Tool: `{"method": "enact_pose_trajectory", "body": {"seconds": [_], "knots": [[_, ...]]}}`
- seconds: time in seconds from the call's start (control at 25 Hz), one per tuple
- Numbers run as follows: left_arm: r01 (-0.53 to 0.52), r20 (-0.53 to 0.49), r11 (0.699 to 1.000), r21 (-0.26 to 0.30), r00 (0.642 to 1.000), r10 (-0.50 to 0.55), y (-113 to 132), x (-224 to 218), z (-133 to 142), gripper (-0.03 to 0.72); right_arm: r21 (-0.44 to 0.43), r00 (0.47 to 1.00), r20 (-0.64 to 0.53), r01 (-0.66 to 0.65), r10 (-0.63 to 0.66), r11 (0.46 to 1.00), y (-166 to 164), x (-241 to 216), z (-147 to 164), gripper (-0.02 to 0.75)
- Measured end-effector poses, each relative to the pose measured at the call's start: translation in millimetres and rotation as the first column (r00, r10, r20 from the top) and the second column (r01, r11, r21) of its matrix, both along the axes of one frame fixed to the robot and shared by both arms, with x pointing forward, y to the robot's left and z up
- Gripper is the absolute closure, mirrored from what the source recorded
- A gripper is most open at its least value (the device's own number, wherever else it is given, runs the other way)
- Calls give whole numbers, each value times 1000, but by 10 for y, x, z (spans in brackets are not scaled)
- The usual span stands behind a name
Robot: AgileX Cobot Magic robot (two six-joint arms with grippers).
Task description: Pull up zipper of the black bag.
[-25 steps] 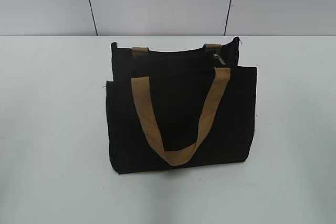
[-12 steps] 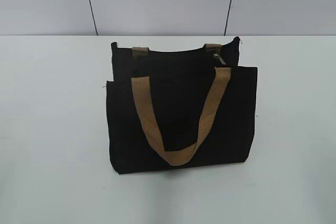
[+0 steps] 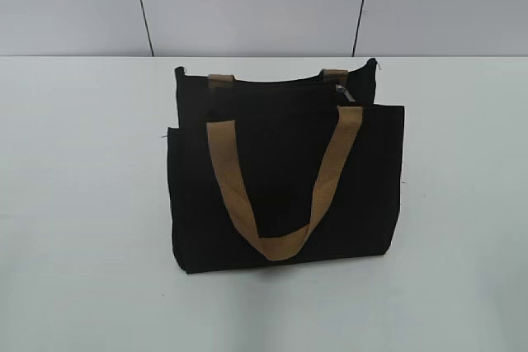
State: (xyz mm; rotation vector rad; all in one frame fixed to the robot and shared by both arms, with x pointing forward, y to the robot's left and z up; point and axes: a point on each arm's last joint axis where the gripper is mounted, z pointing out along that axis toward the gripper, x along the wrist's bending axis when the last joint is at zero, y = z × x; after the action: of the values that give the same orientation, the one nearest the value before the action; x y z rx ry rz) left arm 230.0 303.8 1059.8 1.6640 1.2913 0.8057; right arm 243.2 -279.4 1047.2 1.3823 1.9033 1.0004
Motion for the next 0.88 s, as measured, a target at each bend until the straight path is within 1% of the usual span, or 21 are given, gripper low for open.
{"method": "enact_pose_trajectory", "body": {"seconds": [0.16, 0.6, 0.76, 0.88], "knots": [[0, -1, 1000, 1, 1000, 0, 0, 0, -1, 237, 3, 997, 81, 0, 0, 1000, -4, -121, -4, 303], [-7, 1, 1000, 1, 1000, 7, 0, -2, 0, 270, 8, 996, 85, -2, 1, 1000, 0, -128, -3, 303], [-63, 1, 998, 1, 998, 63, -5, -4, 0, 281, 9, 996, 84, -1, 1, 1000, 0, -128, -3, 303], [-128, 1, 992, 1, 992, 128, -11, -6, 0, 295, 9, 996, 84, -1, 1, 1000, 0, -128, -3, 303]]}}
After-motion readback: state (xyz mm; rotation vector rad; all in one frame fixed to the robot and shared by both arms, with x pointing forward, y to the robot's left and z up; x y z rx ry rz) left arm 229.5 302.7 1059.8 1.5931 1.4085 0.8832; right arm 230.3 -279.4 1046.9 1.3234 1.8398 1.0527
